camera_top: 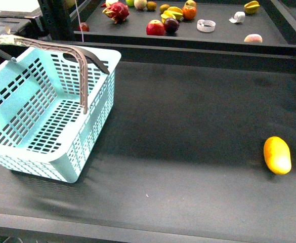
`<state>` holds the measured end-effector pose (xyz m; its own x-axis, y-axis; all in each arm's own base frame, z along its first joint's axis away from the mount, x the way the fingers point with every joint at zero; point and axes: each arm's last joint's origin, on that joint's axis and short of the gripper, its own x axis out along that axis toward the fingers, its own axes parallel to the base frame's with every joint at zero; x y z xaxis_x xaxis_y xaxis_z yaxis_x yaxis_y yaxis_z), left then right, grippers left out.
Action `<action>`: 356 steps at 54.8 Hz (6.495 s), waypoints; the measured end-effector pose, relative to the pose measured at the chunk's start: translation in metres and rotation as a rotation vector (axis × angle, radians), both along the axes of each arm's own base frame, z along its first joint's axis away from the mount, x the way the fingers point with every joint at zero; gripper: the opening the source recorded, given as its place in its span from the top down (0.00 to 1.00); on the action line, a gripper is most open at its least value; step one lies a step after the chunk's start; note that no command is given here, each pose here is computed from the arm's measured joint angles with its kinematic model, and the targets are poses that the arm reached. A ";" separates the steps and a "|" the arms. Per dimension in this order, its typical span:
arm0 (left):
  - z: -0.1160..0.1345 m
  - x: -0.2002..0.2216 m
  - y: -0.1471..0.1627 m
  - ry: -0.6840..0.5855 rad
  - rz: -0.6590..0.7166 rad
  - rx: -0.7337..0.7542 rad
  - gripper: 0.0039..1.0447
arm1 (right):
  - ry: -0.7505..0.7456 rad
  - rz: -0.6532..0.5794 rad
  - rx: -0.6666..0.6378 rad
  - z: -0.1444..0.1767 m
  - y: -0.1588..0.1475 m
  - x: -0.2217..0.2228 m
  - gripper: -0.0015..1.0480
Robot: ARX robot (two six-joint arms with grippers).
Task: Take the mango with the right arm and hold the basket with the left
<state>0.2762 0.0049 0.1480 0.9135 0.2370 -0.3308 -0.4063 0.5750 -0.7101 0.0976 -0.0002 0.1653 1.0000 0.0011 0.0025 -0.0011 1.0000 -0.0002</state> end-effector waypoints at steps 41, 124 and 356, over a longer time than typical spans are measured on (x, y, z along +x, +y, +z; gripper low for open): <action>-0.054 0.159 -0.053 0.046 -0.112 -0.178 0.08 | 0.000 0.000 0.000 0.000 0.000 0.000 0.08; 0.004 0.058 -0.087 -0.073 -0.427 0.128 0.95 | 0.000 0.000 0.000 0.000 0.000 0.000 0.08; 0.008 -0.042 -0.148 -0.227 -0.848 0.431 0.95 | 0.741 -0.261 0.138 -0.227 -0.085 0.280 0.08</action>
<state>0.2345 -0.1435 0.1558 0.8679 -0.4686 -0.1647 0.3824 0.8420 -0.3806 0.3773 -0.0847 -0.0621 0.7097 -0.1849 -0.6798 0.2813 0.9591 0.0327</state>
